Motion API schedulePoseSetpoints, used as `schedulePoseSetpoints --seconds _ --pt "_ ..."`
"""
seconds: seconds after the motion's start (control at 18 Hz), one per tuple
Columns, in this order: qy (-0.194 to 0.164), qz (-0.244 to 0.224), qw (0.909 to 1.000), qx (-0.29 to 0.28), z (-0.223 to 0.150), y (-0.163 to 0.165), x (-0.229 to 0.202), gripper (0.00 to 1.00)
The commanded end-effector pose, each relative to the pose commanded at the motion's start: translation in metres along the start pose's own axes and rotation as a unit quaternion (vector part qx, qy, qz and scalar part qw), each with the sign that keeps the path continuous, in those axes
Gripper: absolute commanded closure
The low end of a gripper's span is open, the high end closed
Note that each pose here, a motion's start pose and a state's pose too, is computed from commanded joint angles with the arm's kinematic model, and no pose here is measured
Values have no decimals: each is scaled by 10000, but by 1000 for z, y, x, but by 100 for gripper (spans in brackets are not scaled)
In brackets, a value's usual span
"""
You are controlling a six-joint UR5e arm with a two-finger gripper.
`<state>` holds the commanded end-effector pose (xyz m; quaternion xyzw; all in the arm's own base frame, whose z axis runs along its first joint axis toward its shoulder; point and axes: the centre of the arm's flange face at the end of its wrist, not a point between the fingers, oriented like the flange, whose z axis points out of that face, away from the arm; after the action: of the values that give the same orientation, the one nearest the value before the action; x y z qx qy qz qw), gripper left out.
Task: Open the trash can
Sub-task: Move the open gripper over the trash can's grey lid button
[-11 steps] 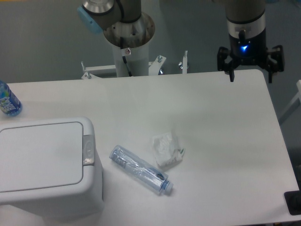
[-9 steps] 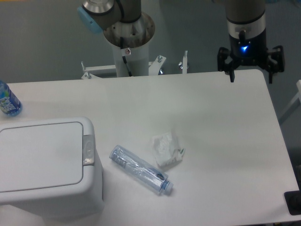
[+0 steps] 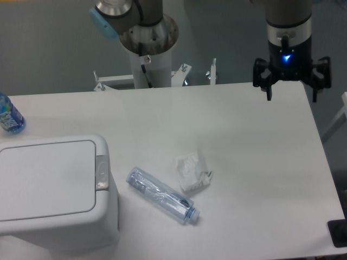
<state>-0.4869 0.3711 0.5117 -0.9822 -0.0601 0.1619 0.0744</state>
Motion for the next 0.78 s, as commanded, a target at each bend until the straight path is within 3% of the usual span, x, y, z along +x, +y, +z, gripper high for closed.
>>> schedulePoseSetpoints --seconds 0.28,0.39,0.56,0.78 --pt "297 -843 9954 348 7 -39 17 0" --pt "480 -1460 9856 702 0 -54 21 0" --pt "1038 -2175 9655 988 5 -88 56 0" --pt "1328 -2198 9623 891 15 -127 106 0"
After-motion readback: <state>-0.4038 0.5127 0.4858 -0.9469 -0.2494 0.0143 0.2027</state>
